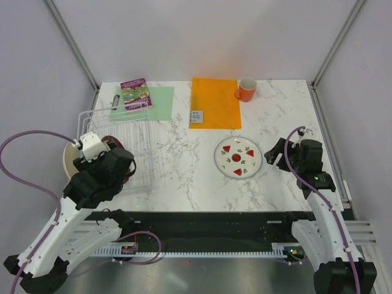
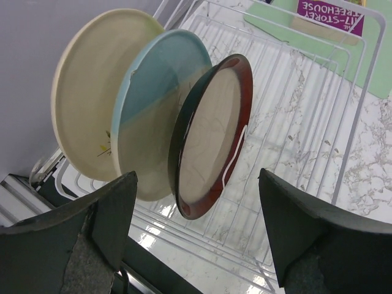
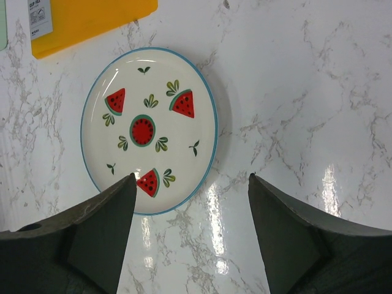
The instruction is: Unload the plates from the dish rack
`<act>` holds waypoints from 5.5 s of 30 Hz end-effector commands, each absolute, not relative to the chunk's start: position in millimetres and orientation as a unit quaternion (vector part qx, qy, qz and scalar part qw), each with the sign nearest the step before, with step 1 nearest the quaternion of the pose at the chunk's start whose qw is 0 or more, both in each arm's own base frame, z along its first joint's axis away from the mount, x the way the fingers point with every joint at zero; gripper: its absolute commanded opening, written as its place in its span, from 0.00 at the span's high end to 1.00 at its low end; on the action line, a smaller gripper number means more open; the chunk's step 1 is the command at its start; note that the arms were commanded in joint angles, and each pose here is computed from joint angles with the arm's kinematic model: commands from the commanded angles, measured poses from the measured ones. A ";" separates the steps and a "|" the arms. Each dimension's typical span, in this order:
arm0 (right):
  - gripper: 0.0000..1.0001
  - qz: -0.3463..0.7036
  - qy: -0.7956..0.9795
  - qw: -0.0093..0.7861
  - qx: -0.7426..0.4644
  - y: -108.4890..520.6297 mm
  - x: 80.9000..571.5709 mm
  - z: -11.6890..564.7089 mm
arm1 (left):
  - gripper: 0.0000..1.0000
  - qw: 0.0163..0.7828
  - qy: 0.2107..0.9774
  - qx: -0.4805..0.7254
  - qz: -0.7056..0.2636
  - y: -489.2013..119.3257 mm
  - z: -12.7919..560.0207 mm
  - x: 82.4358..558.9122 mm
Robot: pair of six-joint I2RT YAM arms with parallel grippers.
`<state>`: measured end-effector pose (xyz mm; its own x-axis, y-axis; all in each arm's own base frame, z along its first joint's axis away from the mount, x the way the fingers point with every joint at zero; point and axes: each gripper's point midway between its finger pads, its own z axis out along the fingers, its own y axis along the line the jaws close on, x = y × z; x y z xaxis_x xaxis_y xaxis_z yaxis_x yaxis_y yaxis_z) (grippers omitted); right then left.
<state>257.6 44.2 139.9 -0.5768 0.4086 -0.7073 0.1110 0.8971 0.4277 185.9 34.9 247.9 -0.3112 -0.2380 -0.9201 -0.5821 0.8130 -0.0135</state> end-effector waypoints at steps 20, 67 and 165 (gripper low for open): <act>0.19 0.187 0.870 0.439 0.128 51.4 259.6 145.6 | 0.12 0.506 0.821 -0.250 0.089 35.8 226.4 245.5; 0.18 0.200 0.872 0.431 0.114 57.6 259.9 142.4 | 0.98 0.406 0.850 -0.251 0.220 98.9 206.9 260.1; 1.00 0.269 0.839 0.461 0.105 108.0 314.8 171.3 | 0.10 0.588 0.808 -0.032 -0.026 -56.4 291.2 237.7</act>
<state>285.5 98.8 133.0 -0.6477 0.3679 -0.6672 0.0409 0.8912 0.4517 243.4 -84.8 284.1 -0.3273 -0.1731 -0.9289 0.0540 0.9780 -0.2013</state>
